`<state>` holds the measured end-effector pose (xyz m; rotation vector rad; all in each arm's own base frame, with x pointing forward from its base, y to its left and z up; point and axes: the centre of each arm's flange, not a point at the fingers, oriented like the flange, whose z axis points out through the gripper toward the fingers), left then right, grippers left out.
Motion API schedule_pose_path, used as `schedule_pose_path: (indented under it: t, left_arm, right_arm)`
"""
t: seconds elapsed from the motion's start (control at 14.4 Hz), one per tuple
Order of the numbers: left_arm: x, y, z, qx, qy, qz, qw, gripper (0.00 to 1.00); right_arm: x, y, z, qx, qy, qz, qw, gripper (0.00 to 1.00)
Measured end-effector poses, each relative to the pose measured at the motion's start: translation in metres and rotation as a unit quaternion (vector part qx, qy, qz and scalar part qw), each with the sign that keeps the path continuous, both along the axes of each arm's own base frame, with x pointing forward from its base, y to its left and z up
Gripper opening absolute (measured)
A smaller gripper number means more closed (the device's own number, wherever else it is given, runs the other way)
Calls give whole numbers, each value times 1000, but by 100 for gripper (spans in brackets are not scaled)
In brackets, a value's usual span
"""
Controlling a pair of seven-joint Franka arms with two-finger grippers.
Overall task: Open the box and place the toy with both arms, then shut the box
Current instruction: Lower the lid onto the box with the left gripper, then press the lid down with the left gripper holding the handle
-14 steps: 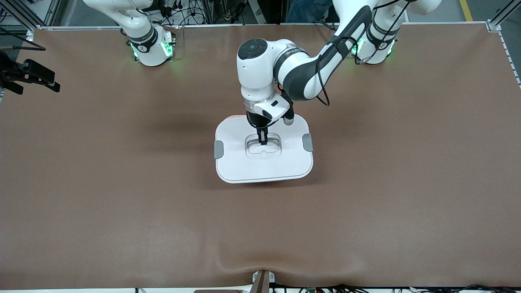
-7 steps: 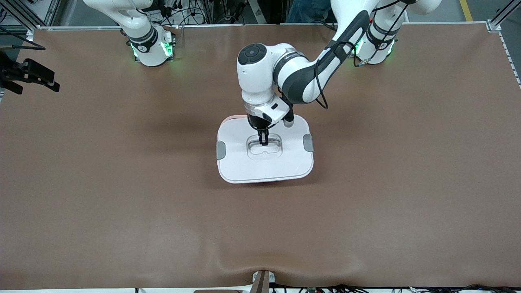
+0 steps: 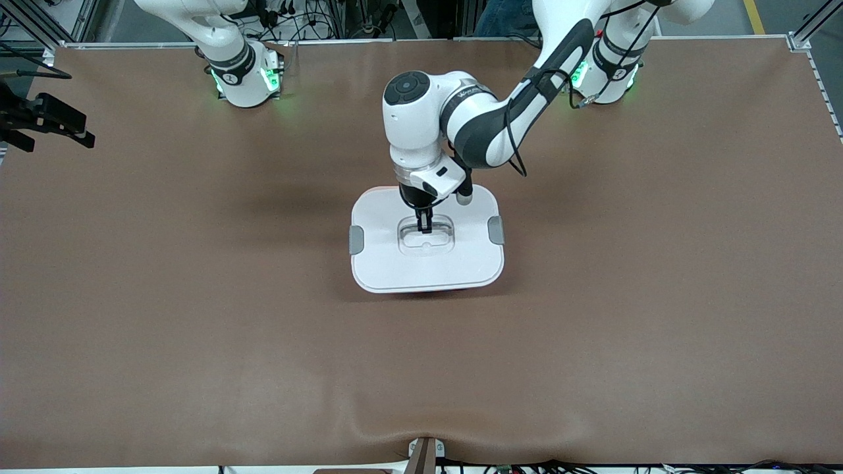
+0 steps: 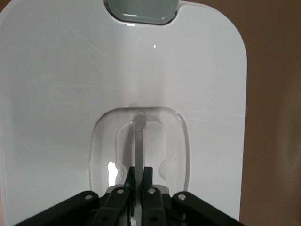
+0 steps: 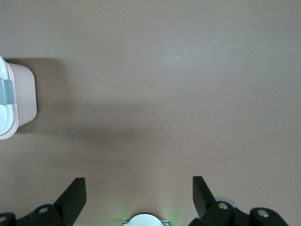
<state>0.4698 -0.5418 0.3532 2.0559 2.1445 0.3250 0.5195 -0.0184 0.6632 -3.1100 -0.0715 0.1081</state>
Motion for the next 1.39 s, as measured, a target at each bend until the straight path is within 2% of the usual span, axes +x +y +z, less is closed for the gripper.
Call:
schedule_pose_path:
  t: [1.39]
  left_arm:
    - [-9, -3, -8, 7, 3, -11, 1000, 7]
  right_arm:
    - [0, 7, 1, 0, -1, 7, 1000, 100]
